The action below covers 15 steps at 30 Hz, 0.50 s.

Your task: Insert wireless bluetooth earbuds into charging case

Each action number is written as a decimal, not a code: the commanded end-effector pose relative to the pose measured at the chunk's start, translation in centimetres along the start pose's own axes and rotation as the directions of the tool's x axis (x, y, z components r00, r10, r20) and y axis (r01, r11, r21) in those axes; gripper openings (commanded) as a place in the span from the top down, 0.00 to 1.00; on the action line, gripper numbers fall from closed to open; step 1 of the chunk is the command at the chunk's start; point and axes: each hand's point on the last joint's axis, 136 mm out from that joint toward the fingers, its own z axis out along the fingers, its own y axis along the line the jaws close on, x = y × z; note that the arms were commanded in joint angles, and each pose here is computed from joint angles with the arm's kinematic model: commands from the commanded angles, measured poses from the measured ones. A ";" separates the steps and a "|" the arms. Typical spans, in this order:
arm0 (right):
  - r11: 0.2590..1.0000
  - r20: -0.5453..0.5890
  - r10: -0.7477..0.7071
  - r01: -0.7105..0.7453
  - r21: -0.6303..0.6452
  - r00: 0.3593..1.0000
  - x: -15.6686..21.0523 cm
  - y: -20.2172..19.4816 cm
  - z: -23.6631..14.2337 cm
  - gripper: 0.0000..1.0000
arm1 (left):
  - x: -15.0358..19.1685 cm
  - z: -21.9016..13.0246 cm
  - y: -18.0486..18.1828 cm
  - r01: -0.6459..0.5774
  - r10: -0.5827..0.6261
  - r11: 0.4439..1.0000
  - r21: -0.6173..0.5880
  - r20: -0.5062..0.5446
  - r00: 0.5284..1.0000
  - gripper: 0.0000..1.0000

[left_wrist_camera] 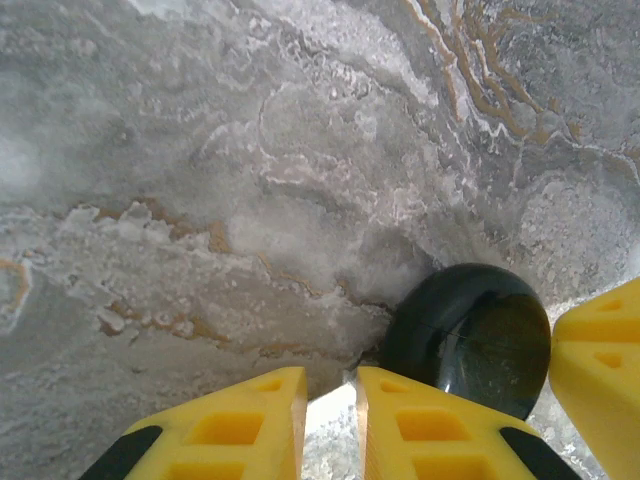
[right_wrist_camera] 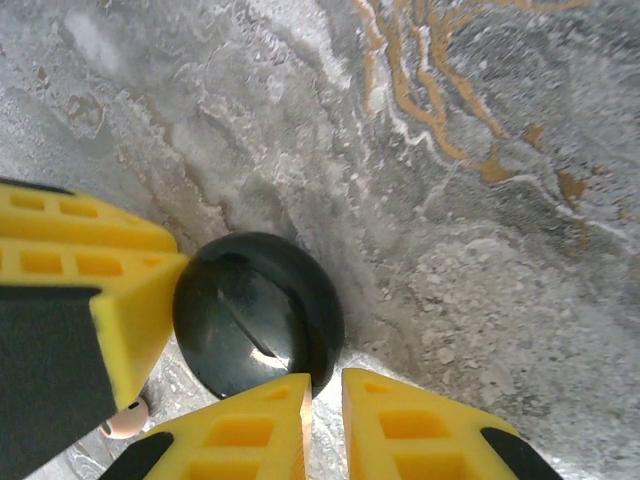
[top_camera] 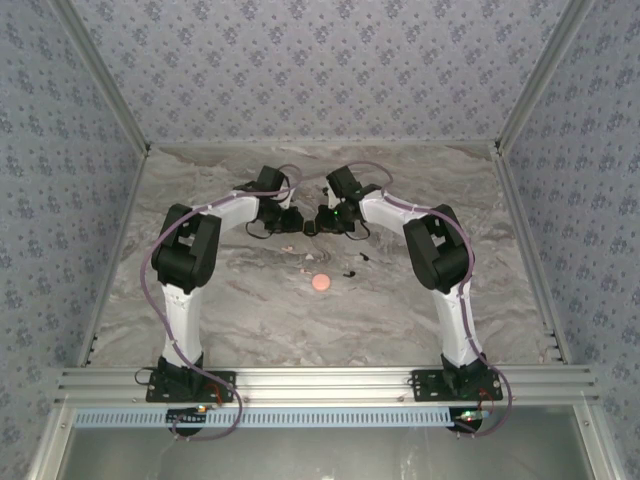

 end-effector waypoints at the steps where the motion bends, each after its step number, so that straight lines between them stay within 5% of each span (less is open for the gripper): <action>1: 0.999 -0.024 0.002 -0.001 0.045 1.000 0.0 -1.0 0.5 0.83 | 2.4 -0.6 -0.6 0.014 -0.015 1.000 -0.020 -0.061 0.998 0.80; 15: 0.994 -0.009 -0.015 0.016 0.105 1.000 -0.7 -2.4 -1.1 0.80 | 2.5 -2.6 -0.2 0.000 -0.002 0.993 -0.115 -0.019 1.000 0.75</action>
